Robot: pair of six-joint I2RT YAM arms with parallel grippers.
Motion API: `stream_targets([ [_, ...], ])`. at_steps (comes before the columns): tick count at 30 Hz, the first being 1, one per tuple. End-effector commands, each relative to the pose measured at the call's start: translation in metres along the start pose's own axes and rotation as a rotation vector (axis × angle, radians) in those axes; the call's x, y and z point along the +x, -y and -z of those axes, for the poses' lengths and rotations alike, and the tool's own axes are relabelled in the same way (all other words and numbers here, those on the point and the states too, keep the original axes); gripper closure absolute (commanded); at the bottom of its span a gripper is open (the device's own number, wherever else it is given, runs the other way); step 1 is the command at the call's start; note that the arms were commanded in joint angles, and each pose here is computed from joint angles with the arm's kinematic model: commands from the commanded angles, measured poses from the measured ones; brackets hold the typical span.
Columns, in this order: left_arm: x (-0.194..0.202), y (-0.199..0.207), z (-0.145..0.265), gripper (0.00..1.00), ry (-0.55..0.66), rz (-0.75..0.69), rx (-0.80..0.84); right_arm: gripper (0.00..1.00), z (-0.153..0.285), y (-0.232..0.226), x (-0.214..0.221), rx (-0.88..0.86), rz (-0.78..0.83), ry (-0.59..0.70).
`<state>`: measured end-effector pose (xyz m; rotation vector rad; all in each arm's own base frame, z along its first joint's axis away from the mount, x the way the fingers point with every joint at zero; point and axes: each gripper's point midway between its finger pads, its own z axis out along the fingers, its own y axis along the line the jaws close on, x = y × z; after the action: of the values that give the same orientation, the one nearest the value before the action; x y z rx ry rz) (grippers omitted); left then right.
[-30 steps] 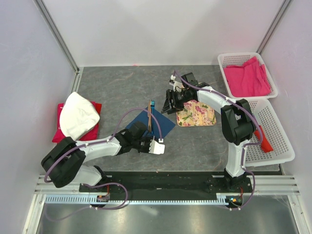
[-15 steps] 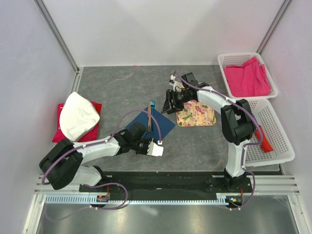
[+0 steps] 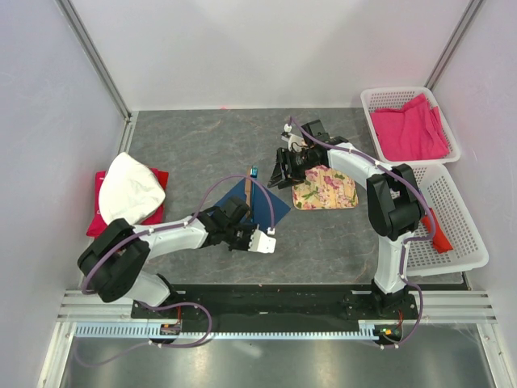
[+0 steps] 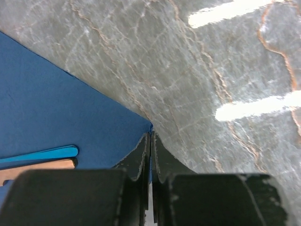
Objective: Place the utensils on the paper napkin and roll it up
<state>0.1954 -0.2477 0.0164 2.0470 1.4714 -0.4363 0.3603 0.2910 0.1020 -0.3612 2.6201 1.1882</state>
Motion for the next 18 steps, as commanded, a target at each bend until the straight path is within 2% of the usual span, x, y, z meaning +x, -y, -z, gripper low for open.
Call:
stream_targets([
  [1,-0.009,0.020,0.008,0.98,0.011,-0.017,0.074,0.41,0.002,-0.005,-0.006,-0.032,0.034,0.013],
  [5,-0.020,0.033,0.012,0.98,0.022,0.054,0.098,0.41,0.003,-0.005,-0.007,-0.036,0.036,0.013],
  [7,-0.025,0.026,0.014,0.98,0.024,0.085,0.081,0.41,0.003,-0.006,-0.006,-0.037,0.035,0.011],
  [11,-0.033,-0.001,0.018,0.98,0.019,0.123,0.026,0.41,0.005,-0.006,-0.005,-0.038,0.033,0.009],
  [18,-0.035,-0.047,0.023,0.98,0.043,0.086,-0.047,0.42,0.007,-0.006,0.003,-0.047,0.008,-0.010],
])
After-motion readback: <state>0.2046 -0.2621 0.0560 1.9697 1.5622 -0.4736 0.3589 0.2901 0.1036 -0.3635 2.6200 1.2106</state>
